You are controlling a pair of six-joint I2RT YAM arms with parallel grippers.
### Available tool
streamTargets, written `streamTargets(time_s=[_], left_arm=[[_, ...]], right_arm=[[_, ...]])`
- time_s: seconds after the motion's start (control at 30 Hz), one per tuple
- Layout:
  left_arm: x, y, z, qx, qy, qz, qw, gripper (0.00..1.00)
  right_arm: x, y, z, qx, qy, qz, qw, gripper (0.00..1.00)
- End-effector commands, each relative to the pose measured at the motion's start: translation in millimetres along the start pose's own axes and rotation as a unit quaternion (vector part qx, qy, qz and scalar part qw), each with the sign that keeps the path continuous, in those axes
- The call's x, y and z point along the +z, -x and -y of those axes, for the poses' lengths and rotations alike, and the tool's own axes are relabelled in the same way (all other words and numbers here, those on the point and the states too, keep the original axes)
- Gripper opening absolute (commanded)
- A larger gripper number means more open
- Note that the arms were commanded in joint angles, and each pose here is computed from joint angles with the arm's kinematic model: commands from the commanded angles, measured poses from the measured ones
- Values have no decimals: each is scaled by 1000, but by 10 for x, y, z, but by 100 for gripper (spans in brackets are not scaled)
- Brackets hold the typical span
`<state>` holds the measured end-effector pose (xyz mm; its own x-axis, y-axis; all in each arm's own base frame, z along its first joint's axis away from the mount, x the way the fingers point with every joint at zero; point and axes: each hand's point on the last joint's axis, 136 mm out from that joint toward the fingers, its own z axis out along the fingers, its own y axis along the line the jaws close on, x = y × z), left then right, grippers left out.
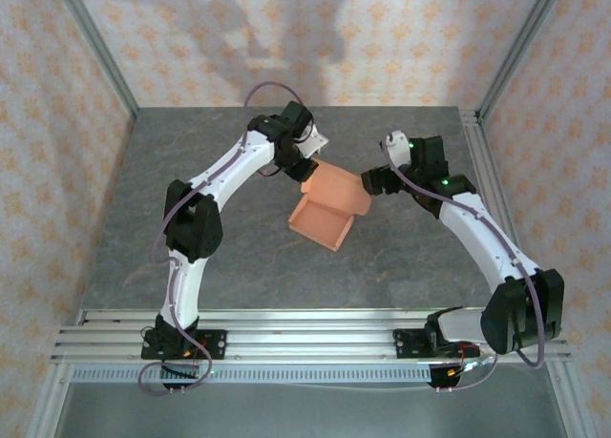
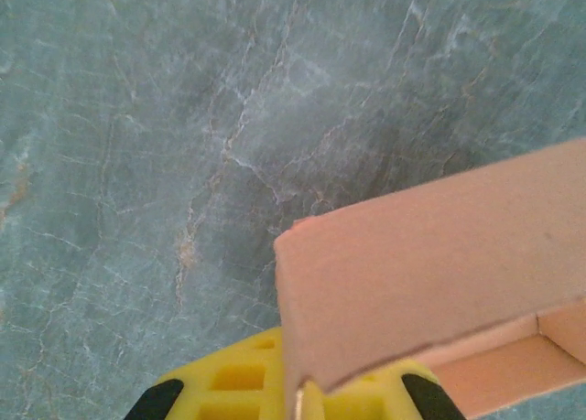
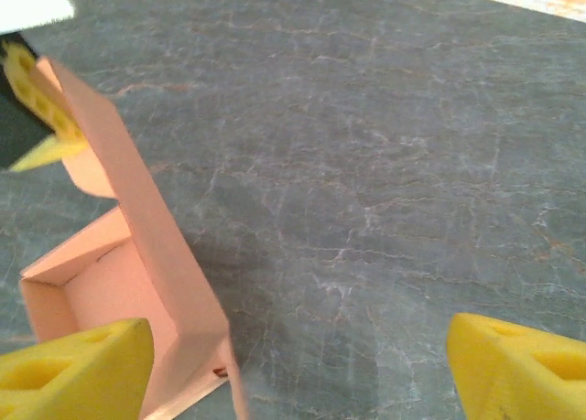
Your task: Fold the paper box
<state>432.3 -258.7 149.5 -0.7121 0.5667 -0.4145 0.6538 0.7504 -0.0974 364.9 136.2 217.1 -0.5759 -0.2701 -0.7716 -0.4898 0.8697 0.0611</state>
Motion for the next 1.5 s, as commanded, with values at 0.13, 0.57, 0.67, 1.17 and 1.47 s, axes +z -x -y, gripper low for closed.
streamTargets(time_s=[0.13,0.57,0.67,1.17,1.47], left_arm=[[-232,121,42,-16,-9,37,999,0],[-140,49,-49,-43,-18,29,999,0],[-142,36,-55,-43,-21,29,998,0],[-104,12,-58,-45,-33,30,998,0],[-83,-15,-80,-50,-35,27,998,0]], right_arm=[[14,17,-200,-65,27,-28,997,83],[348,-196,12,-46,-3,-106,993,49],[379,-252,31,-46,5,-118,992,36],[542,-299,-60,-49,52,-144,987,25],[531,-289,-121,-48,73,-155,984,0]])
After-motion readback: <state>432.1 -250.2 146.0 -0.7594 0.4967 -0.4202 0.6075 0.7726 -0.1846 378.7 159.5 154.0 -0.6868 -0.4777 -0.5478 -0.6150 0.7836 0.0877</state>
